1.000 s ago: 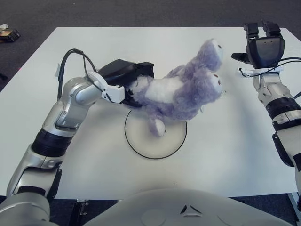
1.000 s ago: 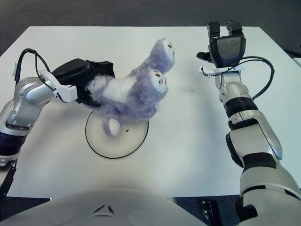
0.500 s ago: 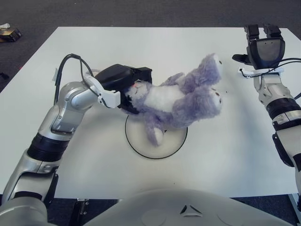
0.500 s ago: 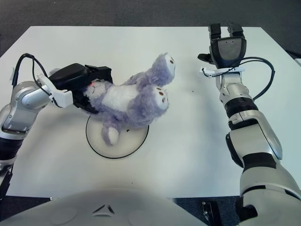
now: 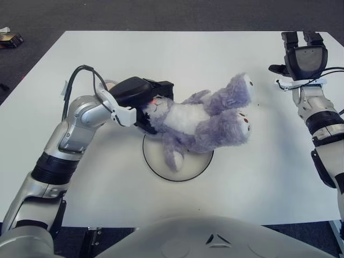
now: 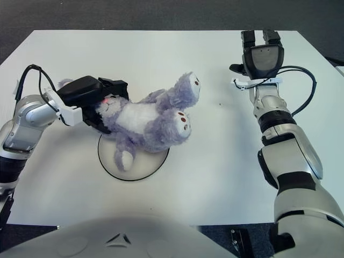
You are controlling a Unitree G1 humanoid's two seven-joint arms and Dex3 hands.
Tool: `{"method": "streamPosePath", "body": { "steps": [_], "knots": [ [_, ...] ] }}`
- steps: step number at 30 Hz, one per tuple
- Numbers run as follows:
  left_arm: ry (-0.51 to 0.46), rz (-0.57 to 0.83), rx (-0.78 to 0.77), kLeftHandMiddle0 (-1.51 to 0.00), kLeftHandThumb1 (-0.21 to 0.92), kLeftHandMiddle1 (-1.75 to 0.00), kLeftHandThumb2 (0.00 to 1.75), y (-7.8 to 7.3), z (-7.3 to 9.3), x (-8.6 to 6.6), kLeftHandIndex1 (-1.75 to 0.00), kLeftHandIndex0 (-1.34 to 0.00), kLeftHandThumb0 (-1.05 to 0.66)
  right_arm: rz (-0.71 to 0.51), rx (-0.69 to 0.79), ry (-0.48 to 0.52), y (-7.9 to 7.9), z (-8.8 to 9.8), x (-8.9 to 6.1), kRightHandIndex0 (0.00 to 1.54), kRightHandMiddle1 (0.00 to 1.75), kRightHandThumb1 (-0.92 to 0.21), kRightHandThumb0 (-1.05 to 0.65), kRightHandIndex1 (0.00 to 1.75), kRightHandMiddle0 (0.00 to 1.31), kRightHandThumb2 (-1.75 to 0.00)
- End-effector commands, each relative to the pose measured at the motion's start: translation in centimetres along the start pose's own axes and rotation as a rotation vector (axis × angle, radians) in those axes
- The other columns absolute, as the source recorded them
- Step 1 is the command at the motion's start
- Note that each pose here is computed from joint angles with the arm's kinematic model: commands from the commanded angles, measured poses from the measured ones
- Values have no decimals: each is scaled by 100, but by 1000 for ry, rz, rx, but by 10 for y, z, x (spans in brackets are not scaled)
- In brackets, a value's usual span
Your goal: Put the doll into the plate.
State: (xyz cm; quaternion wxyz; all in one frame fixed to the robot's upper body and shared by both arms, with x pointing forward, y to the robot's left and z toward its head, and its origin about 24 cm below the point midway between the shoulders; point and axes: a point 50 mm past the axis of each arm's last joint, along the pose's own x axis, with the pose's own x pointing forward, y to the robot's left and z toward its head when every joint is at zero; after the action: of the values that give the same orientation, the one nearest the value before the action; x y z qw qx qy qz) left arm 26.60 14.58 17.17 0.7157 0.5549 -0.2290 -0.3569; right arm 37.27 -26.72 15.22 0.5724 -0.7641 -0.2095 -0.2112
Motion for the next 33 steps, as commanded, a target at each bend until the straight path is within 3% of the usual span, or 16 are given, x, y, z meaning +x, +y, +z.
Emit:
{"method": "streamPosePath", "body": {
  "steps": [1,3,9,11,13,25,28,31,33],
  "knots": [
    [20,-40,29,-61,73,-160,53,5,0,-5,-143,-48,-2,-24,9,5,-3,0,5,52,58,-92,-53,1,24,-30],
    [23,-56,35,-60,84,-148,35,6,0,-6,-134,-44,-1,-24,9,5,-3,-1,4,52,58,-92,-53,1,24,-30],
    [9,-71,62,-61,91,-135,23,10,2,-10,-133,-38,-1,-26,8,4,-4,-2,4,52,58,-92,-53,0,25,-31],
    [2,-69,71,-60,92,-117,21,10,2,-10,-136,-47,-22,-26,8,4,-4,-2,4,52,58,-92,-53,0,25,-31],
    [-2,-67,77,-60,92,-111,20,11,3,-10,-137,-51,-30,-26,9,5,-4,-2,4,52,58,-92,-53,0,25,-31],
    [-28,-83,100,-56,92,-105,19,17,8,-19,-137,-55,-38,-20,8,8,-4,-3,4,52,57,-92,-54,0,26,-31],
    [-44,-87,102,-52,92,-99,7,20,9,-22,-113,-39,-54,-16,7,9,-3,-4,4,52,57,-92,-54,0,27,-31],
    [-66,-79,92,-51,91,-95,3,24,10,-26,-106,-35,-57,-12,6,10,-3,-4,4,52,57,-92,-54,0,27,-31],
    [-90,-68,78,-51,88,-82,1,27,11,-29,-99,-34,-57,-9,5,11,-3,-4,4,52,56,-92,-54,0,27,-31]
  ]
}}
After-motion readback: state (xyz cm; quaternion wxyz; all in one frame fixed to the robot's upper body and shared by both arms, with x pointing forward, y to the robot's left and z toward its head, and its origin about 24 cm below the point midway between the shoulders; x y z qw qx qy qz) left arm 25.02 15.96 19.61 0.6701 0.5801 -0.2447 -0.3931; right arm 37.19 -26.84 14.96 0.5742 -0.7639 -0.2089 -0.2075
